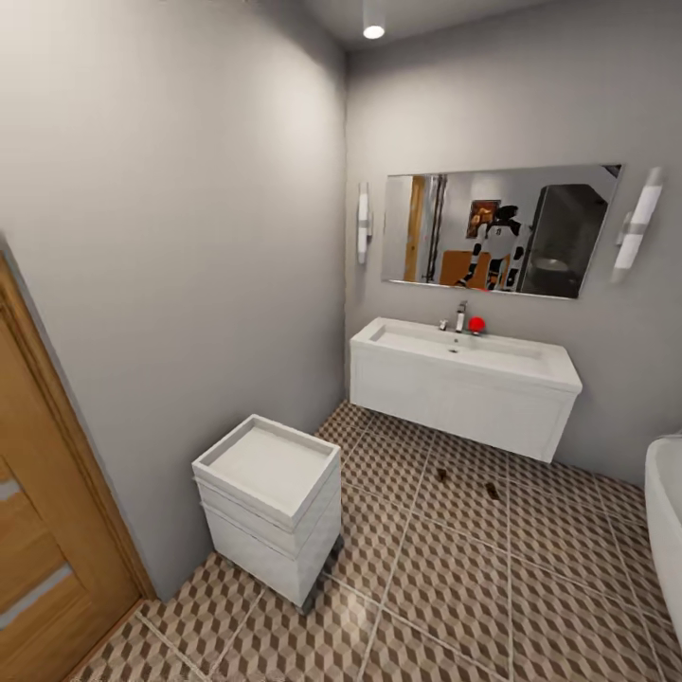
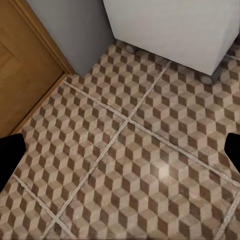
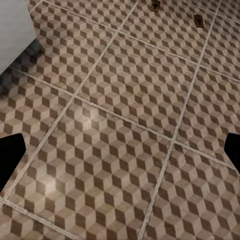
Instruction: Take the four mousetraps from the cabinet in the bathroom and place them on the bathroom floor. Make sure all four end up on the same floor surface, and ensure that at least two of them are either under or directly next to the same bathroom sink.
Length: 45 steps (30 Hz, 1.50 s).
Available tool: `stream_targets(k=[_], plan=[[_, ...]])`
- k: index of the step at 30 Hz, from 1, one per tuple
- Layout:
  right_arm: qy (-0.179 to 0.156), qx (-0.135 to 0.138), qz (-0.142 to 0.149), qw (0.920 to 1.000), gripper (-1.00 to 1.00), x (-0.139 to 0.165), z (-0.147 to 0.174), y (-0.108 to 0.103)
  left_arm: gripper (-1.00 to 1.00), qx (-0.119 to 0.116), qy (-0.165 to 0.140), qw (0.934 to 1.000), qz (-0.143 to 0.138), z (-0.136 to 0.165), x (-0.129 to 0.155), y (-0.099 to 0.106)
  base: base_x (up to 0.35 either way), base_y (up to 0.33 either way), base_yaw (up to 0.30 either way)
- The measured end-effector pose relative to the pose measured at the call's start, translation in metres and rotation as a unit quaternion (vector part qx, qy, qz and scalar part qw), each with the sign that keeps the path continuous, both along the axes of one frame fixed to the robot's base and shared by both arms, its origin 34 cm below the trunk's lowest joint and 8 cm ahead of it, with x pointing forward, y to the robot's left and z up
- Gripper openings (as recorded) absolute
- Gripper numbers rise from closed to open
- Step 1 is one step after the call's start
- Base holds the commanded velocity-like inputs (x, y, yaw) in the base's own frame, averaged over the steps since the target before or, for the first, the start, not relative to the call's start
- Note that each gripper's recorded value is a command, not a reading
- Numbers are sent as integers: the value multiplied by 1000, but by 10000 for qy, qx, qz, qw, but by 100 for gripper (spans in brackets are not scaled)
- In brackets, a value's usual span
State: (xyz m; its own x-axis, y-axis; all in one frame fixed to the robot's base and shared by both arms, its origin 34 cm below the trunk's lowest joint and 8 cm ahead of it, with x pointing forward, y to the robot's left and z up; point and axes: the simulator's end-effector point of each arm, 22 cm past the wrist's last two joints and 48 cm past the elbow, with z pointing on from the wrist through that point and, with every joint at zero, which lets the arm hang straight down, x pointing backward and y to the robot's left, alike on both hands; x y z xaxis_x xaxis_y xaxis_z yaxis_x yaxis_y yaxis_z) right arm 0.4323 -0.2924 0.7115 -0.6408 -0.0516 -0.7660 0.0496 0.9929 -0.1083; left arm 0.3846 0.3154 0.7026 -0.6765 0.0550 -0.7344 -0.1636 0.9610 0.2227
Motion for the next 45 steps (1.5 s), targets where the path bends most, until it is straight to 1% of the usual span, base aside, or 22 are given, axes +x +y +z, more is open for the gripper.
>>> stream_targets(k=[45], plan=[[7, 17, 20, 10000, 100, 0, 0, 3, 100, -13, 9, 10000, -6, 0, 0, -2, 0, 0, 255]])
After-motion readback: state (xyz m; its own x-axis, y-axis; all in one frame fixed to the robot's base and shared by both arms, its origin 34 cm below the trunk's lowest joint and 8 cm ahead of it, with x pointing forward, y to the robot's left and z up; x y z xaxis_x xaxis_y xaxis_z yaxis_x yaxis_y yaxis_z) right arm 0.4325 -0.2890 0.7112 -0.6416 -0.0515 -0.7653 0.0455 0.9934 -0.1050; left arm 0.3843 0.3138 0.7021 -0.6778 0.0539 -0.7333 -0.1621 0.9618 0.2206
